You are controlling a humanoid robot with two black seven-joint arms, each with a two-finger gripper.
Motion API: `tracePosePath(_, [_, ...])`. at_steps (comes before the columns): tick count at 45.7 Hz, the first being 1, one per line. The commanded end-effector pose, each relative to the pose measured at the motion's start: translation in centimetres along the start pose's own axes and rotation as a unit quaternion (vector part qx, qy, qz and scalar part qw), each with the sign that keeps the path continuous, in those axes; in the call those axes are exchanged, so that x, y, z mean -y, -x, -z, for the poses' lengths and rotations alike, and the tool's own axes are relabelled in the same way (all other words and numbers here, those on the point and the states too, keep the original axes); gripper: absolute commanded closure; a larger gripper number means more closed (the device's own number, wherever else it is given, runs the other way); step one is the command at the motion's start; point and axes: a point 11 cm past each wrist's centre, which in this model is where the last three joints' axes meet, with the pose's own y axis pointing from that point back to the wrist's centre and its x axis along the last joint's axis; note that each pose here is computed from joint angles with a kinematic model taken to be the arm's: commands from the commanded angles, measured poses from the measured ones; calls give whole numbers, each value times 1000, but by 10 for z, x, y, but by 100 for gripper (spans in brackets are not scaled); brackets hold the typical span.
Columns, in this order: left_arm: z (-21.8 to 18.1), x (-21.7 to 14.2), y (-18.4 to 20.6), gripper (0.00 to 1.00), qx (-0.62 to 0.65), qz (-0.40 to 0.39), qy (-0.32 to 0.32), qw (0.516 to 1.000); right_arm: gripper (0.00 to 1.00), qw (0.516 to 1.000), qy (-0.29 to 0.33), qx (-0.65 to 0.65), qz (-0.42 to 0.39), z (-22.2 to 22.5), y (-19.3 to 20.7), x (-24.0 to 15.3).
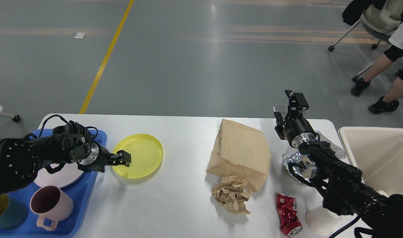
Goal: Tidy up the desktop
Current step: 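Grasp the yellow plate rim with the left gripper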
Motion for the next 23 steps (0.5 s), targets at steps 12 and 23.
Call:
tracePosePath(12, [3, 8, 5, 9, -9, -17, 5, 1000, 0, 1000, 0, 0, 0, 0, 0, 0])
tracePosePath(23, [4, 7, 1, 13, -11, -23, 5, 1000, 0, 1000, 0, 0, 0, 0, 0, 0])
